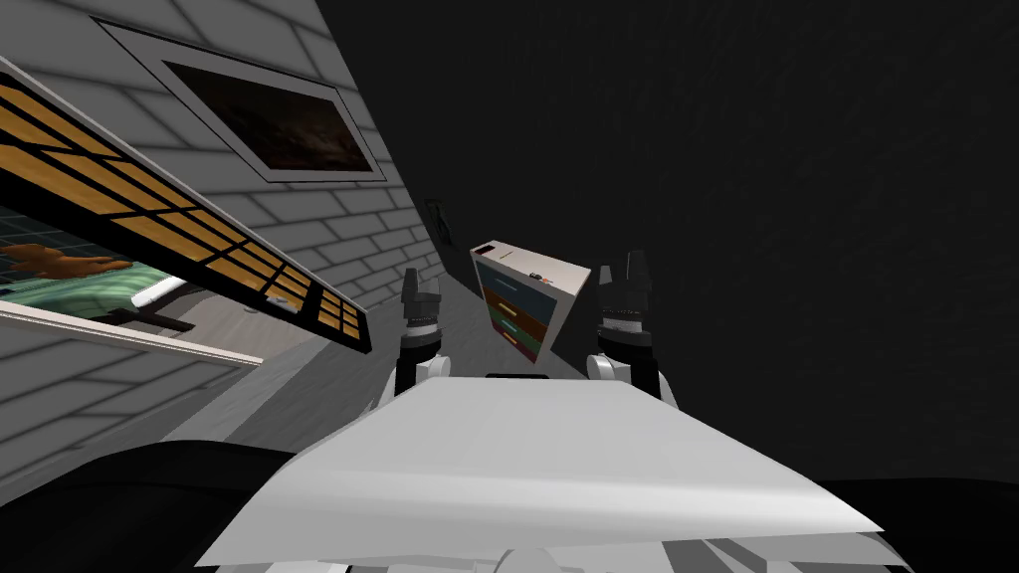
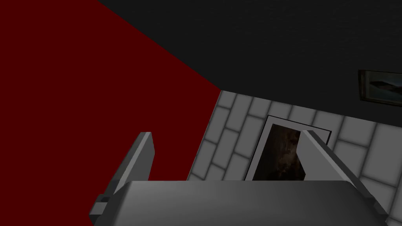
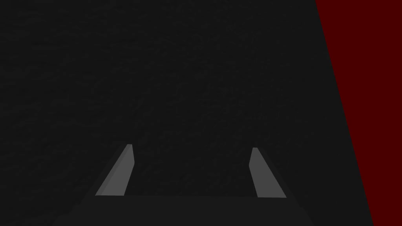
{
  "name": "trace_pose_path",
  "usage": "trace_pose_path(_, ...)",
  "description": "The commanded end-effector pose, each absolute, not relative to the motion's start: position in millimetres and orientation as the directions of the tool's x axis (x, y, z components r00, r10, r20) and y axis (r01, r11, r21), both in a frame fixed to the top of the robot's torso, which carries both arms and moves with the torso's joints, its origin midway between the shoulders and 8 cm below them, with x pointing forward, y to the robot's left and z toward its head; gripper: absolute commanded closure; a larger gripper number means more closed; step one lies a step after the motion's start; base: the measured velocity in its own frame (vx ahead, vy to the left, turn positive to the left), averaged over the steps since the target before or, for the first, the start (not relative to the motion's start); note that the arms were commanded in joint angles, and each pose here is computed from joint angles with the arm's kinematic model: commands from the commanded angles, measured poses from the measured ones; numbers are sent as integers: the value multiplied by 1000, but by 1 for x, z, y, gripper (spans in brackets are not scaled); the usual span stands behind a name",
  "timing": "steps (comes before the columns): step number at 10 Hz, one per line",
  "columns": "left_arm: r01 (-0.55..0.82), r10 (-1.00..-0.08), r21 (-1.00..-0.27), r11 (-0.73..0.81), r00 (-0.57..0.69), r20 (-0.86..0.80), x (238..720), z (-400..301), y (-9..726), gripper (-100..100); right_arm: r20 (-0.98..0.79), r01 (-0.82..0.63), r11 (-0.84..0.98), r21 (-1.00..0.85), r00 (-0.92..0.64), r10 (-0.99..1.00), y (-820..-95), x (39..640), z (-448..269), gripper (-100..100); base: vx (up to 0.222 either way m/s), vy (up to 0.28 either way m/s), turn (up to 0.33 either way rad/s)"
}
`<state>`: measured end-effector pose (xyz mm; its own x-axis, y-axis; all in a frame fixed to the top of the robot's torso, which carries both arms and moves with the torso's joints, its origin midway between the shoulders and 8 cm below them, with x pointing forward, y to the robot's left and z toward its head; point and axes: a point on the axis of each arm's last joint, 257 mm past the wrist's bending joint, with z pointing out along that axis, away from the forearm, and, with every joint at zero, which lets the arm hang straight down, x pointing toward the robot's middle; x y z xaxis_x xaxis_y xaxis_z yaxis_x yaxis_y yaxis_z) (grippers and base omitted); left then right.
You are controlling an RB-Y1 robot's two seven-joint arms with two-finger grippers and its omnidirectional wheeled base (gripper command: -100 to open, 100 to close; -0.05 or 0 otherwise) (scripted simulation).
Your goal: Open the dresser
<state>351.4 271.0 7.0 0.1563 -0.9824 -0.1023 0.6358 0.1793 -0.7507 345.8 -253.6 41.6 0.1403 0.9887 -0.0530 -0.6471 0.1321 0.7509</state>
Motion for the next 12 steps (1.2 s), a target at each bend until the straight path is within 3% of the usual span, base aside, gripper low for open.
trace_pose_path(1,636,-982,-751,179,156,-102,351,7,271,0,-53,-647,132,751,140,989,-254,346,42,0,0,0,0)
trace_pose_path(9,636,-982,-750,179,156,-102,351,7,271,0,-53,-647,132,751,140,989,-254,346,42,0,0,0,0)
trace_pose_path(10,624,-982,-759,188,134,-133,354,6,267,-100,-53,-647,132,751,140,989,-254,346,42,0,16,-1,-85)
trace_pose_path(12,605,-981,-773,192,113,-155,357,2,264,-100,-53,-647,132,751,140,989,-254,346,41,0,20,-3,-88)
